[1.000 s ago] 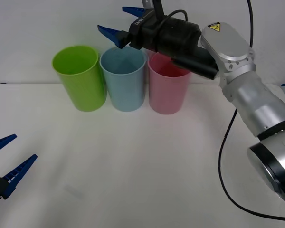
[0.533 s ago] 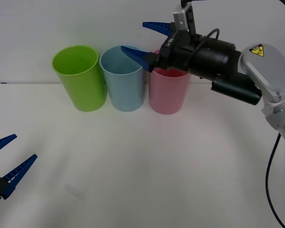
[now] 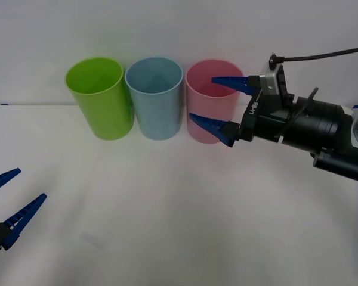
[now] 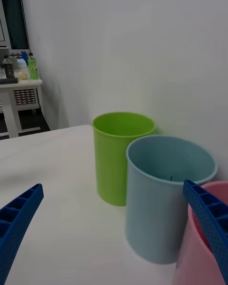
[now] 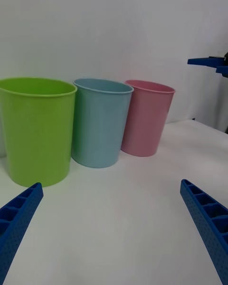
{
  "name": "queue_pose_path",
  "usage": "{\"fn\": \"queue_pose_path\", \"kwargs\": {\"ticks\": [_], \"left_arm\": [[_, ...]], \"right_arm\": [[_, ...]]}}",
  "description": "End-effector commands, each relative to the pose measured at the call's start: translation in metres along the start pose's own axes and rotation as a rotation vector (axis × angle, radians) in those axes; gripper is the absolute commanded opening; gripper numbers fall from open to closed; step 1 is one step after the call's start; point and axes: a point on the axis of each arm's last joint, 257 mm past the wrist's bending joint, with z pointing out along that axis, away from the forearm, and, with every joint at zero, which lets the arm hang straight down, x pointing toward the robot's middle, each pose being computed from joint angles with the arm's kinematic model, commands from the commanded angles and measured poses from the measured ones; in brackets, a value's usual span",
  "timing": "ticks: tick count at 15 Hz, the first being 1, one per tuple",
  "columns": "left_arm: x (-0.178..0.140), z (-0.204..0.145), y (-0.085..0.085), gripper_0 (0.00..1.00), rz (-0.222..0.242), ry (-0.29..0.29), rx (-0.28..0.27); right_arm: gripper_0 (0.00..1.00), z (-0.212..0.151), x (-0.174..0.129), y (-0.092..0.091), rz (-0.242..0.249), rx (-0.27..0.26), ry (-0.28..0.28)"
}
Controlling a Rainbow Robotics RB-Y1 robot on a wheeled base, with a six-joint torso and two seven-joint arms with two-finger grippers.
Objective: Grasp the object on the table and drop it into the matching bin: aluminum can to the light blue bin, PET bottle to the pink bin.
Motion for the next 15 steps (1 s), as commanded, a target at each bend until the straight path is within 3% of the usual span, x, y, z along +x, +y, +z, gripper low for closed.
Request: {"fn": "queue_pose_path", "kwargs": {"ticks": [1, 5, 10, 14, 15], "left_arm": [[0.0, 0.0, 0.0, 1.0, 0.0, 0.0, 0.0], [0.0, 0.0, 0.0, 1.0, 0.0, 0.0, 0.0], [0.0, 0.0, 0.0, 1.0, 0.0, 0.0, 0.0], [0.0, 0.0, 0.0, 1.0, 0.0, 0.0, 0.0], [0.0, 0.0, 0.0, 1.0, 0.0, 0.0, 0.0]], "right_arm": [[1.0, -0.028, 0.027, 0.006, 0.069, 0.017, 0.015], [1.0, -0.066, 0.065, 0.007, 0.157, 0.099, 0.022], [1.0, -0.11, 0.104, 0.012, 0.071, 0.216, 0.035], [1.0, -0.147, 0.134, 0.018, 0.037, 0.289, 0.088], [1.0, -0.154, 0.14, 0.021, 0.053, 0.299, 0.097]]}}
